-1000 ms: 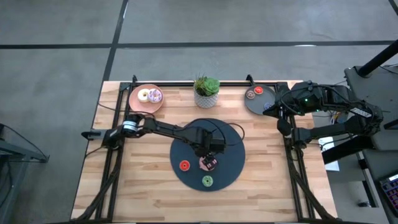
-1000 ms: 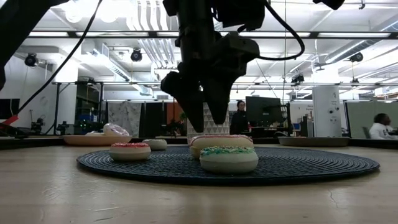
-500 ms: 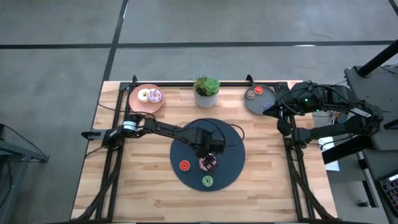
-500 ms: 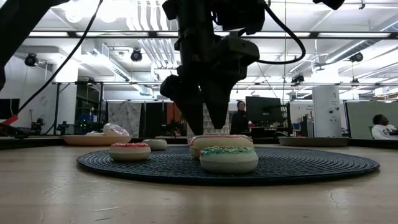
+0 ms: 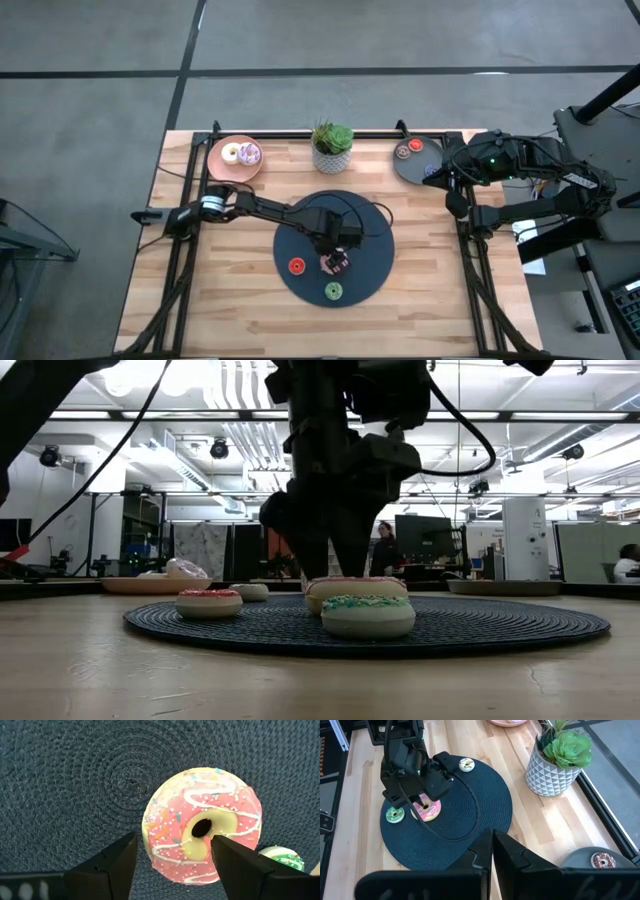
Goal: Pick & Place donuts
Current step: Put the large pink donut on the pink plate
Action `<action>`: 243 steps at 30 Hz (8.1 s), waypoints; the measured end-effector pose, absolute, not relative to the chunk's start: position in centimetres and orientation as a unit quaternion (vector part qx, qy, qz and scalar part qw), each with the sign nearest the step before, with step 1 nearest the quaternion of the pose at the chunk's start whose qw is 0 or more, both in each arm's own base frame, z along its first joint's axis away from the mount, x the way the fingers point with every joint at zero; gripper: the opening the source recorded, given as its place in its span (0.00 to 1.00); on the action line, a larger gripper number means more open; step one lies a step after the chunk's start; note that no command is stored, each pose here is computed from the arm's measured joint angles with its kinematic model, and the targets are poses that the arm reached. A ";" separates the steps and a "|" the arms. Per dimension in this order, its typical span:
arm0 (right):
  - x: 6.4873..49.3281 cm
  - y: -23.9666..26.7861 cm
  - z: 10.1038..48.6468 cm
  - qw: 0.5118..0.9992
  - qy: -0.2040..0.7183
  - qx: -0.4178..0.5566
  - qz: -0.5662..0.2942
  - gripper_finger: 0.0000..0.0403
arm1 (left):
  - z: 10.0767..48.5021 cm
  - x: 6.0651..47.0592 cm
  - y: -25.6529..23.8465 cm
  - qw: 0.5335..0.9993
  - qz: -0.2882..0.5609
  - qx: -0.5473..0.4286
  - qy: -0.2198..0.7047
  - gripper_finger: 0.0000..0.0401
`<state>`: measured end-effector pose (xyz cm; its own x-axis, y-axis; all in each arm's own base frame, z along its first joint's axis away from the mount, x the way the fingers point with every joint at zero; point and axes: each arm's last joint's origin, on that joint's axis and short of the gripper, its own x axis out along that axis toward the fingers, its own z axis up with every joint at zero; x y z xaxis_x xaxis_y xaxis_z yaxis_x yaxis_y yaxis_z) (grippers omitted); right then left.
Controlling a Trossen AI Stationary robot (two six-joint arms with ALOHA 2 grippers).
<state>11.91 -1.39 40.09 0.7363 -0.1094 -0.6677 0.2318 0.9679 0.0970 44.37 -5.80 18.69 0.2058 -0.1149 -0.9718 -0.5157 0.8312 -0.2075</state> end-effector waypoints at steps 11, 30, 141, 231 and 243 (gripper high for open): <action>11.9 -1.4 40.1 0.928 0.352 0.084 -0.091 0.02 | 18.5 44.4 -5.7 0.734 0.141 -0.252 0.615 0.56; 11.9 -1.4 40.1 0.928 0.352 0.083 -0.091 0.02 | 17.3 44.1 -5.6 0.724 0.145 -0.259 0.622 0.56; 12.0 -1.4 40.2 0.930 0.346 0.086 -0.092 0.02 | 28.5 35.5 14.2 0.655 0.287 -0.199 0.670 0.32; 15.8 -2.0 39.6 0.926 0.346 0.090 -0.121 0.02 | 21.2 15.9 17.6 0.586 0.509 -0.225 0.589 0.32; 15.8 -2.0 39.6 0.925 0.345 0.101 -0.125 0.02 | 22.6 15.1 17.4 0.588 0.543 -0.203 0.564 0.32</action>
<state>15.83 -1.98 39.59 0.7309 -0.1622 -0.6629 0.3010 0.9484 0.0999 15.06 17.41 22.55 -0.2263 0.4092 -0.8839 -0.8680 0.3270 0.3736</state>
